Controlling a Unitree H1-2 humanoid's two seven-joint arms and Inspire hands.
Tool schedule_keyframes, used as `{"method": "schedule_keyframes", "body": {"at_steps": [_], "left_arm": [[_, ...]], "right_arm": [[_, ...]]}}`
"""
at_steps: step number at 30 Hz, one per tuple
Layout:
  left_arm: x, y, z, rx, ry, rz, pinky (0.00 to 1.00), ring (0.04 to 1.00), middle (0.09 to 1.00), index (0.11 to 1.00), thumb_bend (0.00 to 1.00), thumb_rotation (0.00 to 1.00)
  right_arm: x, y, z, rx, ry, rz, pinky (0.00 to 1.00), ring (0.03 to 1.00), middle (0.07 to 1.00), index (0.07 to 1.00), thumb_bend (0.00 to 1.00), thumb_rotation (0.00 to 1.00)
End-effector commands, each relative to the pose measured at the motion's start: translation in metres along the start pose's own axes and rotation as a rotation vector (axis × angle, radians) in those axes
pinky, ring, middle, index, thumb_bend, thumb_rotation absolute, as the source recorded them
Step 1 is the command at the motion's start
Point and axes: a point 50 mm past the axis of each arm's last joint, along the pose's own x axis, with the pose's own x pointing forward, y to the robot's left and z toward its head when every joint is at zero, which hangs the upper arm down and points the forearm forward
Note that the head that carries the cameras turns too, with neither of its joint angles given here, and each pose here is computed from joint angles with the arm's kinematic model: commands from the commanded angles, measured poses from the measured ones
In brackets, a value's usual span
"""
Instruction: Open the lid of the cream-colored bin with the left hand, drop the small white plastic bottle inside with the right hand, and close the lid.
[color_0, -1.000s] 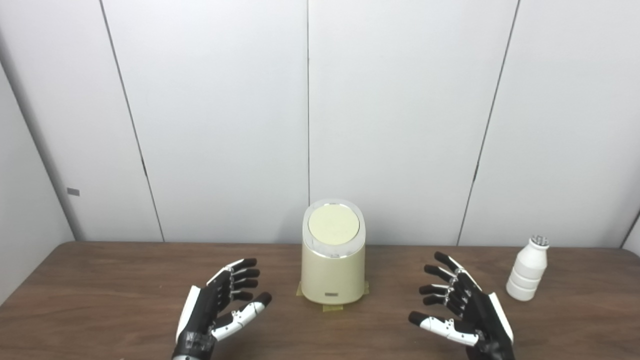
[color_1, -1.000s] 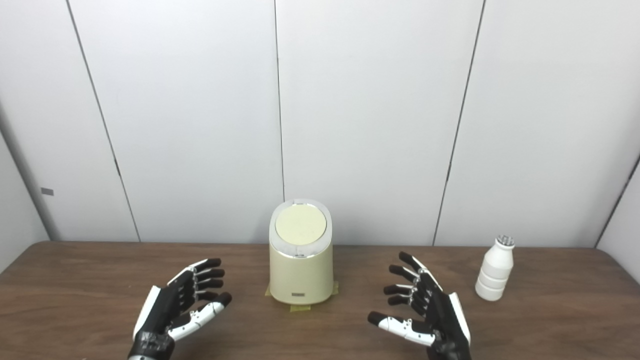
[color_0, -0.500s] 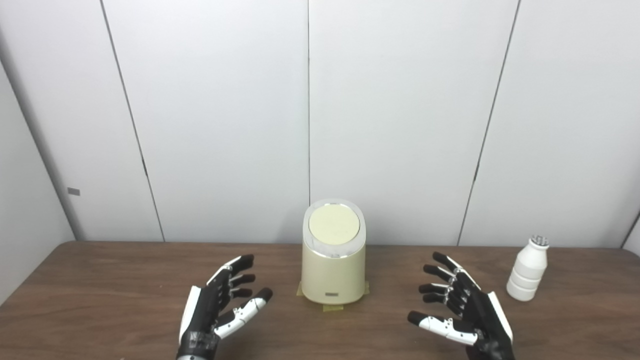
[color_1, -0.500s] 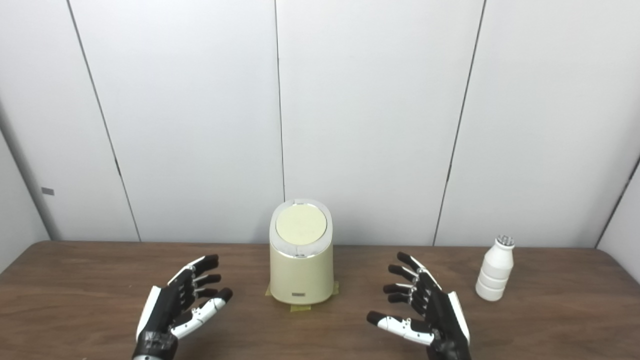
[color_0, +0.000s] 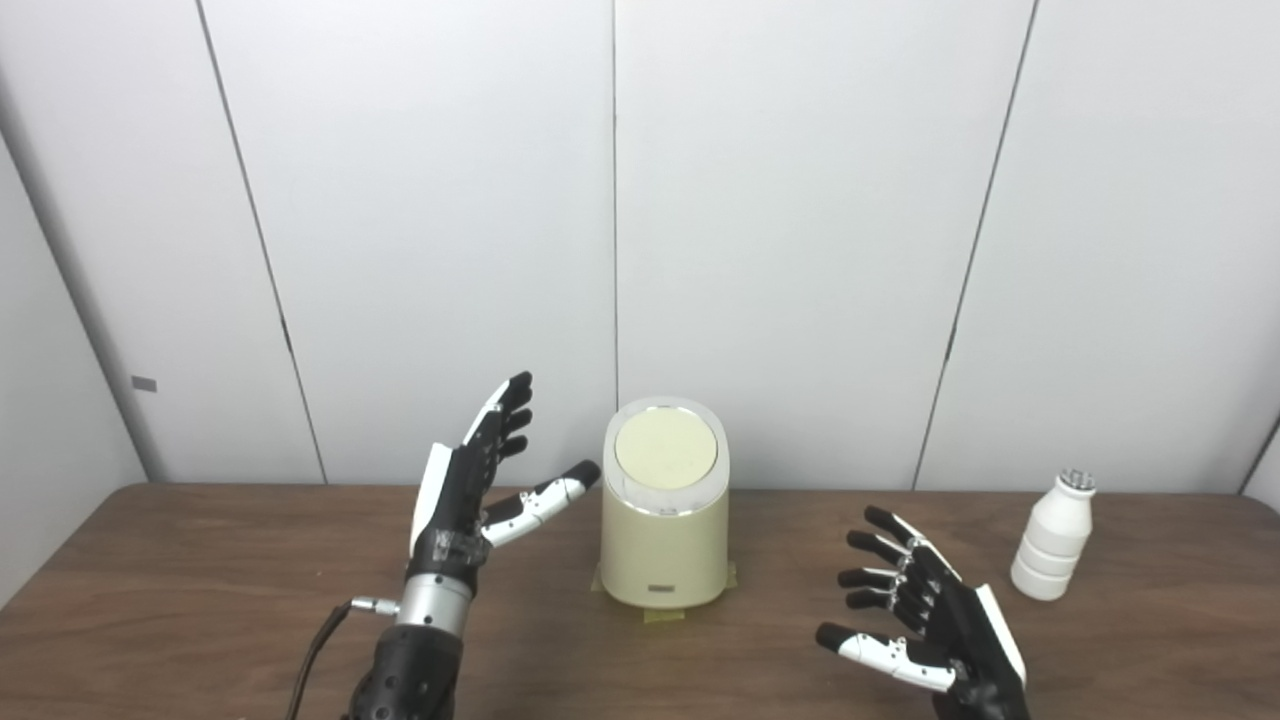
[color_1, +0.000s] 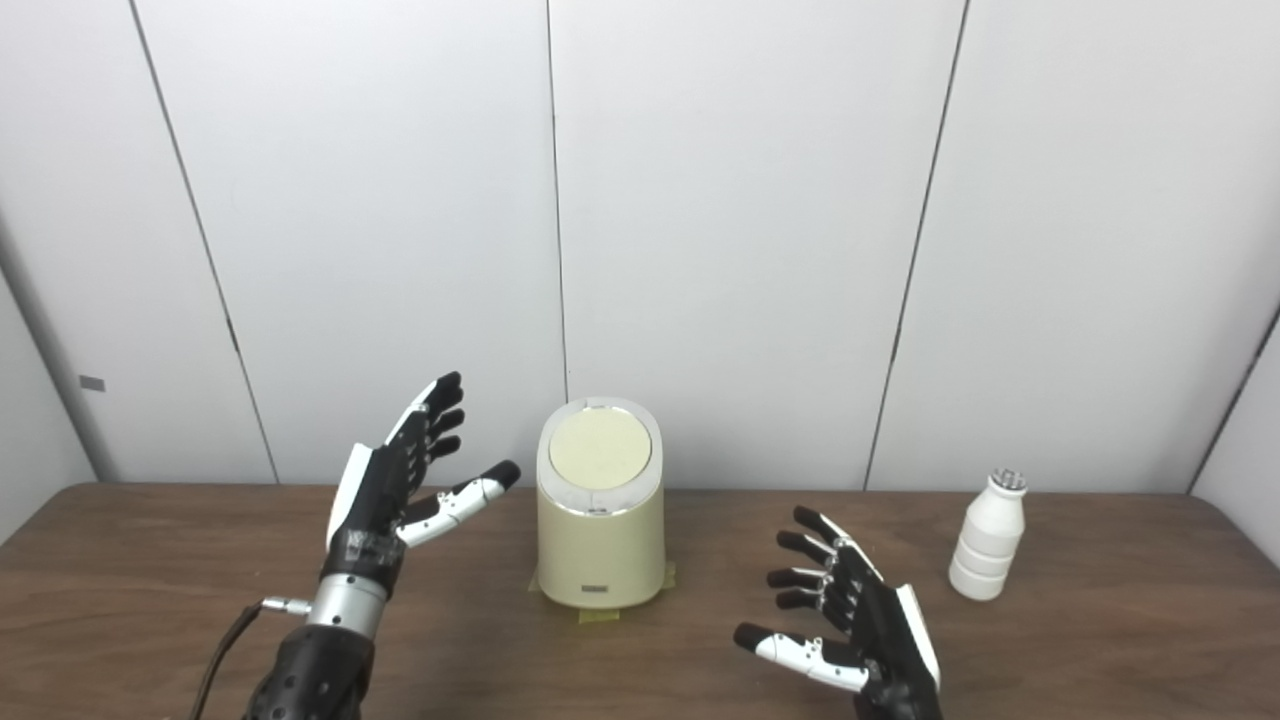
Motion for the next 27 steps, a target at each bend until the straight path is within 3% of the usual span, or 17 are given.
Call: {"method": "schedule_keyframes", "body": {"at_steps": [1, 5, 8, 11, 19, 27], "left_arm": [[0.027, -0.005, 0.027, 0.013, -0.085, 0.008, 0.84, 0.914, 0.935, 0.953, 0.78, 0.27], [0.047, -0.017, 0.036, 0.036, -0.102, 0.000, 0.84, 0.929, 0.941, 0.959, 0.79, 0.27], [0.060, -0.026, 0.042, 0.072, -0.098, 0.000, 0.93, 0.977, 0.966, 0.972, 0.81, 0.30], [0.071, -0.033, 0.045, 0.098, -0.106, 0.004, 0.93, 0.997, 0.984, 0.971, 0.83, 0.29], [0.089, -0.046, 0.040, 0.149, -0.094, 0.019, 0.98, 1.000, 1.000, 1.000, 0.86, 0.27], [0.097, -0.054, 0.035, 0.223, -0.068, 0.013, 0.93, 1.000, 1.000, 1.000, 0.87, 0.22]], "right_arm": [[0.012, 0.001, 0.018, 0.006, -0.086, 0.007, 0.58, 0.627, 0.778, 0.829, 0.81, 0.09], [0.011, 0.002, 0.020, 0.012, -0.082, 0.008, 0.57, 0.625, 0.775, 0.829, 0.80, 0.09], [0.011, 0.003, 0.021, 0.004, -0.084, 0.005, 0.54, 0.623, 0.777, 0.832, 0.80, 0.10], [0.011, 0.004, 0.021, 0.008, -0.084, 0.007, 0.54, 0.625, 0.777, 0.832, 0.79, 0.10], [0.008, 0.005, 0.021, 0.013, -0.080, 0.002, 0.54, 0.626, 0.778, 0.834, 0.79, 0.11], [0.007, 0.002, 0.021, 0.022, -0.085, -0.001, 0.54, 0.607, 0.774, 0.838, 0.80, 0.12]]}}
